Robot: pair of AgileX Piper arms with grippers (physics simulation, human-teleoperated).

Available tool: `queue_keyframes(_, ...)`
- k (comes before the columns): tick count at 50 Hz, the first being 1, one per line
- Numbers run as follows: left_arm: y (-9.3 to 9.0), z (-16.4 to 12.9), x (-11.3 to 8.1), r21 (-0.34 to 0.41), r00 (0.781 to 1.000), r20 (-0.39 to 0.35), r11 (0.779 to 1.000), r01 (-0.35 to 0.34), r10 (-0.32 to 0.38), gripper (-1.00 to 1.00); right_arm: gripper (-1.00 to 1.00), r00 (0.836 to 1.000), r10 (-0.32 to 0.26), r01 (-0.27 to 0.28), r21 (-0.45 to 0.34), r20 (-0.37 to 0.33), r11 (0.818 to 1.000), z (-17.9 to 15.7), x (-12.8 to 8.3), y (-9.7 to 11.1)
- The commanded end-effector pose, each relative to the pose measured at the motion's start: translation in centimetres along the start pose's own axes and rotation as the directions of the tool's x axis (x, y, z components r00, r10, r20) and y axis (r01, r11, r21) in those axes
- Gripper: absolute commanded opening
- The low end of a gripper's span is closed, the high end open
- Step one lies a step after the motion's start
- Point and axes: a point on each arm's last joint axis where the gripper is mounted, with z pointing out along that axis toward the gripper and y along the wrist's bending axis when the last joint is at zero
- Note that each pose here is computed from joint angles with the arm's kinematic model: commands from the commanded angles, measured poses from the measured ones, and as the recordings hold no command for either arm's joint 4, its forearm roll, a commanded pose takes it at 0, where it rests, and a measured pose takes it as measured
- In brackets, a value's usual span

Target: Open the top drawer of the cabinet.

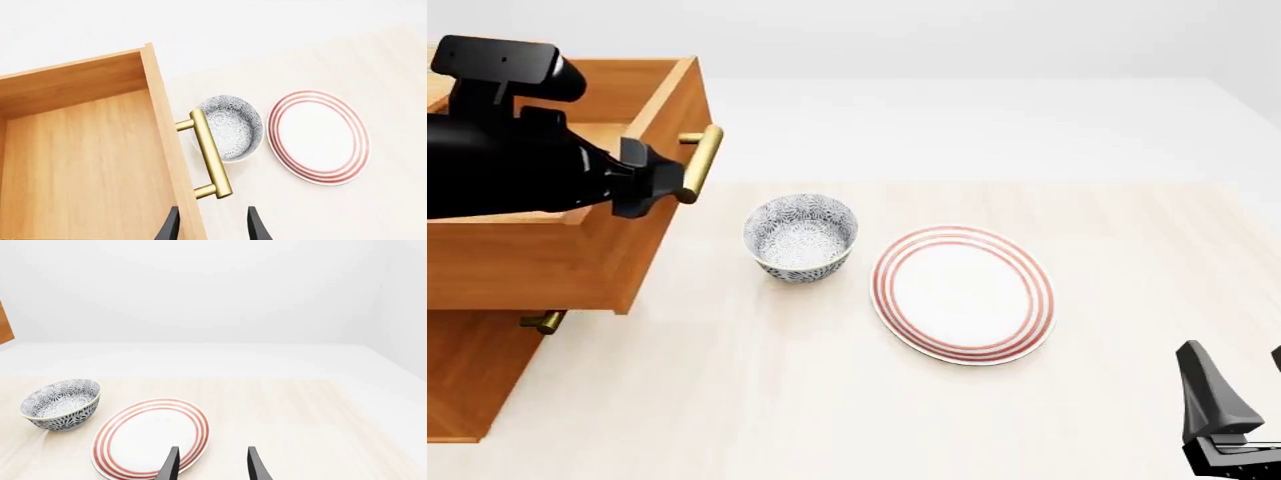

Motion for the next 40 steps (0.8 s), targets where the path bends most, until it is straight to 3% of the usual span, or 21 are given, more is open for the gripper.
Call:
queue_keyframes(1,-1.3,0.9,0.0,0.051,1.000,-0.014,0.998,-0.025,0.026,1.00,1.00,1.000,0.000,0.000,0.000,0.000,1.000,0.0,0.0,0.0)
queue_keyframes(9,-1.6,0.7,-0.1,0.062,0.999,-0.015,0.998,-0.031,0.032,1.00,1.00,1.000,0.000,0.000,0.000,0.000,1.000,0.0,0.0,0.0)
queue_keyframes(15,-0.5,-0.4,-0.7,0.024,0.999,-0.001,0.999,-0.040,0.040,1.00,1.00,1.000,0.000,0.000,0.000,0.000,1.000,0.0,0.0,0.0)
queue_keyframes(40,0.2,-3.0,-2.1,-0.008,0.998,0.026,0.998,-0.061,0.062,1.00,1.00,1.000,0.000,0.000,0.000,0.000,1.000,0.0,0.0,0.0)
